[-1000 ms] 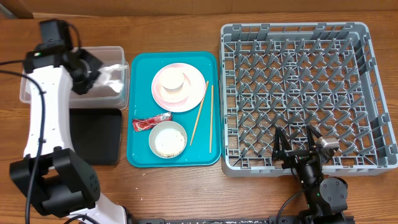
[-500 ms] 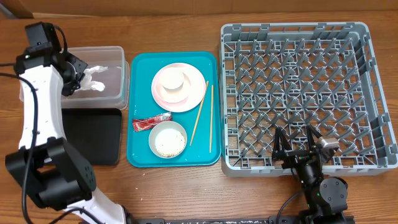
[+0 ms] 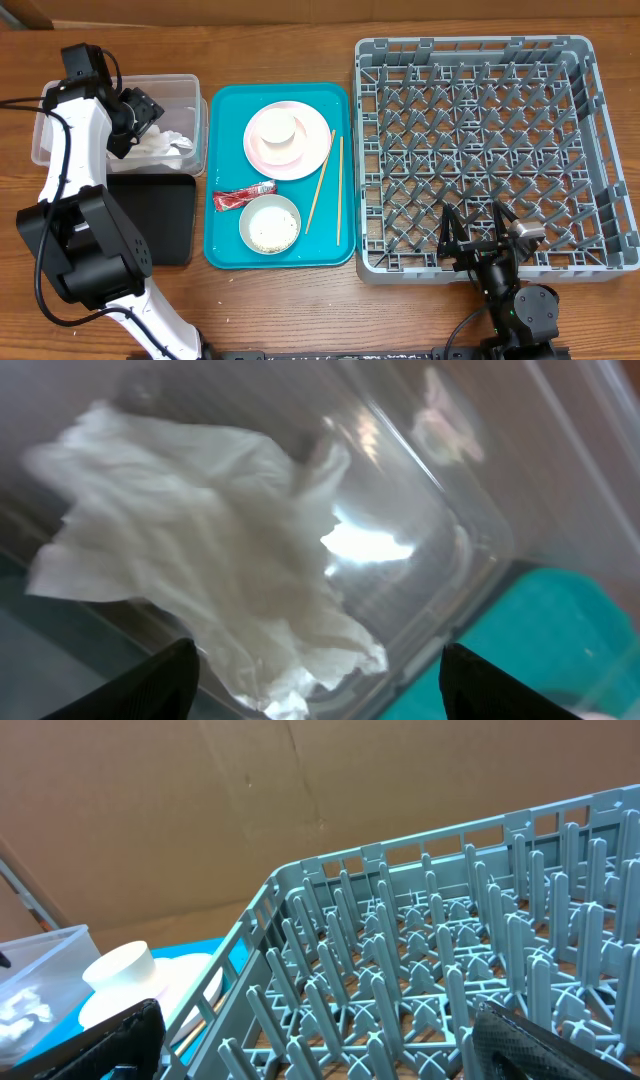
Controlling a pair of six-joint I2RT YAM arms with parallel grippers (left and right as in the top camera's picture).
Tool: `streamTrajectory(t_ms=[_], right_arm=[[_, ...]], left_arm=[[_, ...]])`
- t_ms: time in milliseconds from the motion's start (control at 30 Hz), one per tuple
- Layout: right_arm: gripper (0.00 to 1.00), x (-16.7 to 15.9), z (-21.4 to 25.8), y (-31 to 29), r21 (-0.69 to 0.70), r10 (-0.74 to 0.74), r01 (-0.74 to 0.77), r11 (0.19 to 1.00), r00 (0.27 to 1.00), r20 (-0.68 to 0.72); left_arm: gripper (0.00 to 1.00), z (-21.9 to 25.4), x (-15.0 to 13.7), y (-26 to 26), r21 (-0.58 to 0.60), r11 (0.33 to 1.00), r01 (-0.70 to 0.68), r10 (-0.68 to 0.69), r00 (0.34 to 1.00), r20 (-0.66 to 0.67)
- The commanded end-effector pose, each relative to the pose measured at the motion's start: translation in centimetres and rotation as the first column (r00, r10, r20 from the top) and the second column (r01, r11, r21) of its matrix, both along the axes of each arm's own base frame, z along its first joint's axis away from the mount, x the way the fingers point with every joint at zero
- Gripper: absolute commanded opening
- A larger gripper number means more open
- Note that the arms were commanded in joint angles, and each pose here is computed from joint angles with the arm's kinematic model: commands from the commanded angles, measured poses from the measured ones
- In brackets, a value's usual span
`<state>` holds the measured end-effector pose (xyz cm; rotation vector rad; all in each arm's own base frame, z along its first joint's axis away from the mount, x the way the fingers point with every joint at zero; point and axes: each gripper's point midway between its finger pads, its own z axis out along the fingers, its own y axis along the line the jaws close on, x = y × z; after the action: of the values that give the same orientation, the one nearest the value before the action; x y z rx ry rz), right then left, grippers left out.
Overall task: Sort waste into correct bins and load items into the dishwasher
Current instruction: 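Move the left gripper back over the teal tray near the rice bowl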
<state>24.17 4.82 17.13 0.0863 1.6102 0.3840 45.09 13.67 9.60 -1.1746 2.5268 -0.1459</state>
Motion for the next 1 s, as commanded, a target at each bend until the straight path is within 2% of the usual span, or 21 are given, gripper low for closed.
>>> streamTrajectory(t_ms=[0,133,267,367,500,567,833,967], right_arm=[[1.00,0.0,-0.1,-0.1,-0.002,-0.003,0.003,1.000,1.000,0.007],[1.00,0.0,-0.1,-0.1,-0.002,-0.002,0.002,1.000,1.000,0.007],[1.00,0.0,-0.1,-0.1,-0.002,-0.003,0.003,1.000,1.000,0.007],[1.00,0.0,-0.1,-0.1,-0.002,-0.003,0.003,1.000,1.000,0.007],[1.00,0.0,-0.1,-0.1,-0.002,-0.003,0.003,1.000,1.000,0.007],[1.00,0.0,-0.1,-0.1,-0.002,-0.003,0.003,1.000,1.000,0.007],[1.00,0.0,-0.1,-0.1,-0.002,-0.003,0.003,1.000,1.000,0.007],[1.00,0.0,-0.1,-0.1,-0.002,-0.003,0.003,1.000,1.000,0.007]], left_arm=[[0.78,5.3,1.2,-2.0,-0.054,0.993,0.106,-0.098,0.986,0.131],[0.69,8.7,-0.5,-4.3,-0.121,0.981,0.153,-0.132,0.978,0.164],[0.58,11.4,-4.2,-7.8,-0.205,0.958,0.199,-0.174,0.976,0.134],[0.30,12.2,-7.0,-10.4,-0.277,0.935,0.221,-0.208,0.975,0.078],[0.18,12.3,-10.1,-14.0,-0.391,0.870,0.302,-0.321,0.947,0.018],[0.04,12.3,-11.1,-15.6,-0.413,0.828,0.380,-0.410,0.912,0.017],[0.04,10.7,-14.3,-20.2,-0.391,0.788,0.476,-0.559,0.818,-0.132],[0.04,9.9,-15.1,-22.0,-0.321,0.813,0.486,-0.562,0.799,-0.213]])
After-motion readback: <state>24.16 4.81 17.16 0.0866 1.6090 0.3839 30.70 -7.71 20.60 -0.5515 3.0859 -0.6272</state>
